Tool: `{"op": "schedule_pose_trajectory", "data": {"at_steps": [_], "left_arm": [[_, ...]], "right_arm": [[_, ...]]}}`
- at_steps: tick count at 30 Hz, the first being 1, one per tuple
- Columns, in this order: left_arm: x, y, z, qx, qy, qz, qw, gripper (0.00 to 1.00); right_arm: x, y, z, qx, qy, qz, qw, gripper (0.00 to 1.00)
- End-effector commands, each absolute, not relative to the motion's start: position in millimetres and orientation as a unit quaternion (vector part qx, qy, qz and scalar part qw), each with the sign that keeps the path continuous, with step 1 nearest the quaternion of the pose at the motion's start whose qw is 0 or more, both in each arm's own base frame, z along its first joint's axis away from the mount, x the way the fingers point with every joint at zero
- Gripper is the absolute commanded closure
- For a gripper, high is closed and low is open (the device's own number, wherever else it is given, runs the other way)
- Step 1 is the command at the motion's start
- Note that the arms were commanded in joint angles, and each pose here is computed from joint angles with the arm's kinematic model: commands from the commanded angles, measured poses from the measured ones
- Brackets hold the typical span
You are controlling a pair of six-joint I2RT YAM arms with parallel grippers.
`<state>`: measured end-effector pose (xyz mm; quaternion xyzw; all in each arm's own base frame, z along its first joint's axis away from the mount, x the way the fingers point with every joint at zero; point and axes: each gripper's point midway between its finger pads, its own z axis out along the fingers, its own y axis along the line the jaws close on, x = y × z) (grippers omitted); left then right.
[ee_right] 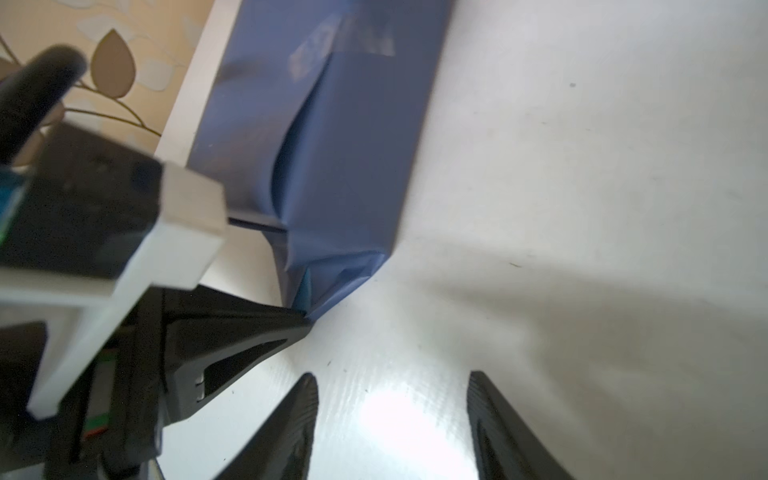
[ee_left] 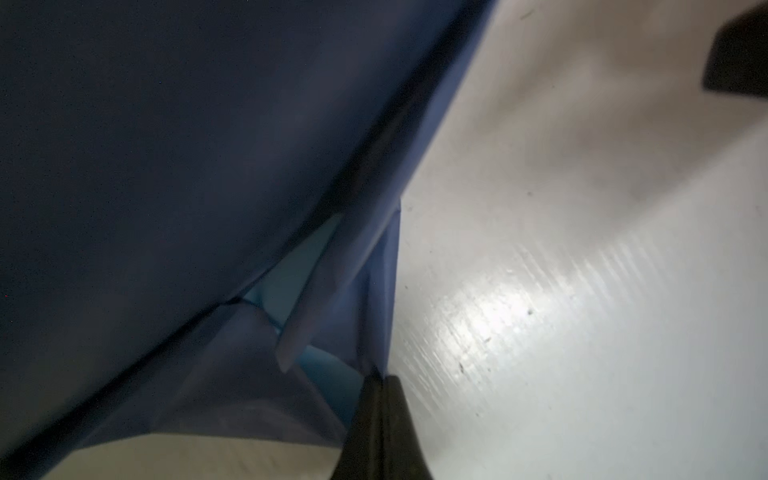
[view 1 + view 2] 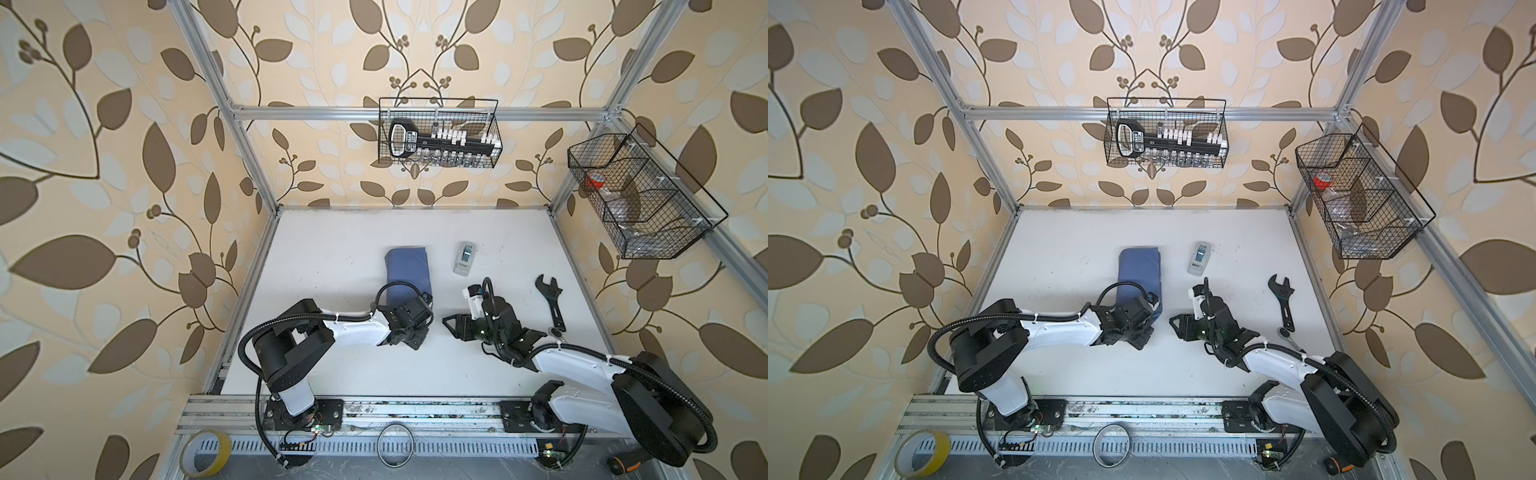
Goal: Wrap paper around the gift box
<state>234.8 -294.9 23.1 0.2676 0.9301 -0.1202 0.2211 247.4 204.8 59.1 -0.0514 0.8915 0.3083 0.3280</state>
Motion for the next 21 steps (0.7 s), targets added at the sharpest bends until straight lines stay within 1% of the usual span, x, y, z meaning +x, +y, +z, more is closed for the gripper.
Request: {"op": "schedule_pose_trajectory", "data": {"at_steps": [1,5,9,16,21], "left_arm": [[236.2,-302.8,44.1,0.247,0.926,-0.177,0.225,1.00],[236.4,-304.9,48.8,0.241,0.925,-0.200,0.214,1.00],[237.1,-306.0,53.0,0.232,0.926,-0.220,0.203,1.00],[239.0,-307.1,64.2,0.232,0.924,-0.226,0.201,1.00],[241.0,-306.9,69.2,0.234,0.924,-0.224,0.203,1.00]], "right_arm": [[240.6,220.3,59.9,-0.050,0.876,0.342,0.337,0.49],[237.6,234.9,60.0,-0.047,0.861,0.365,0.352,0.62],[236.3,246.1,55.9,-0.041,0.852,0.379,0.358,0.71],[232.4,267.7,42.6,-0.046,0.852,0.373,0.364,0.79],[237.2,277.9,33.1,-0.032,0.850,0.376,0.369,0.83]]}}
